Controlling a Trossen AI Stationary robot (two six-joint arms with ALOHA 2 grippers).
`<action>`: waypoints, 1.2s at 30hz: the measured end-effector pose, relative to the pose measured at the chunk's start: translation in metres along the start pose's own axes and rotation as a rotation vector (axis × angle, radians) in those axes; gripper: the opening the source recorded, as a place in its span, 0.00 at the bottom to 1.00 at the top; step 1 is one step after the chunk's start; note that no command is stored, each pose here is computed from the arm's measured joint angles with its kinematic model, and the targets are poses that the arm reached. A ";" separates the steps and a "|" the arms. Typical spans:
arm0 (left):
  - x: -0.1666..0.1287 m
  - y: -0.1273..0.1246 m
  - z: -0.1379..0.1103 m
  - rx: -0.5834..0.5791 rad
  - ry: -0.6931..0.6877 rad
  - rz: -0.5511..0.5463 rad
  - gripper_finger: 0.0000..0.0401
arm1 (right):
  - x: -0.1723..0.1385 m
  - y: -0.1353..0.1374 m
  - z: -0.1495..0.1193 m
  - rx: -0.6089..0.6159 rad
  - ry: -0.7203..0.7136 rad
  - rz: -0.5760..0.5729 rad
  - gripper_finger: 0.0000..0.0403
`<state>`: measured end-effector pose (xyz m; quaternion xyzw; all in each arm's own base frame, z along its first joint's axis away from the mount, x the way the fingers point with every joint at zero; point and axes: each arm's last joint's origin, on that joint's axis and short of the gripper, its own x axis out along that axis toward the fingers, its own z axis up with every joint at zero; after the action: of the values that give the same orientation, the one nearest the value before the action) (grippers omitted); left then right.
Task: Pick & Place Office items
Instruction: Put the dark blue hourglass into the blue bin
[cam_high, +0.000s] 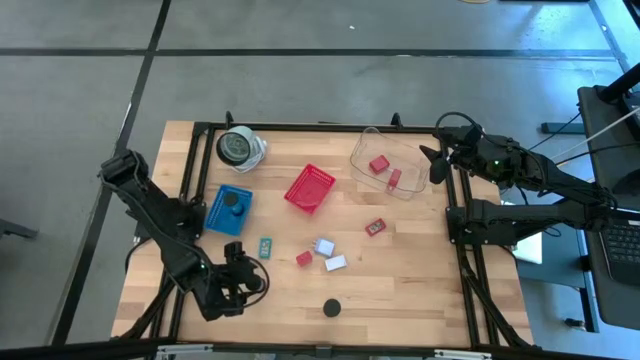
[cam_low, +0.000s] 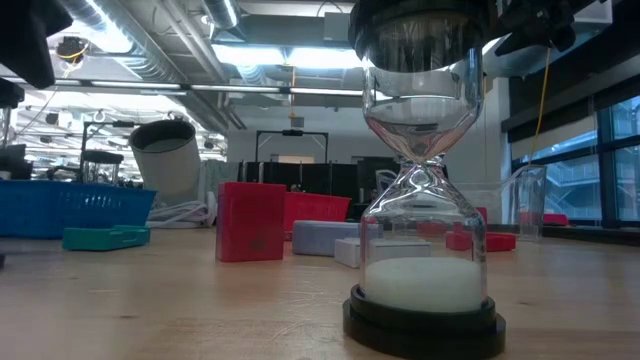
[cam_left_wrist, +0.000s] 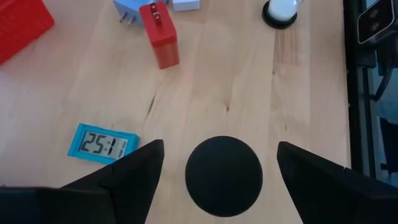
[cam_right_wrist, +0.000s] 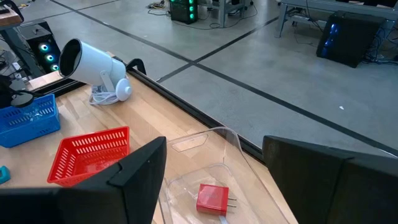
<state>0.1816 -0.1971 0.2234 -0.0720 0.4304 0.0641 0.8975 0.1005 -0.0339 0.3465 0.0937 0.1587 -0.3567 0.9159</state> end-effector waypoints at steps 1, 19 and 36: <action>0.001 0.000 -0.001 0.001 0.004 0.002 0.78 | 0.000 0.000 0.000 0.000 0.000 0.000 0.67; 0.021 -0.006 -0.012 0.004 0.064 0.058 0.78 | 0.000 0.000 0.000 0.000 0.000 0.000 0.67; 0.021 -0.006 -0.012 0.005 0.083 0.048 0.58 | 0.000 0.000 0.000 0.000 0.000 0.000 0.67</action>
<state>0.1870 -0.2045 0.2000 -0.0619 0.4690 0.0814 0.8773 0.1004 -0.0339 0.3465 0.0936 0.1585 -0.3567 0.9159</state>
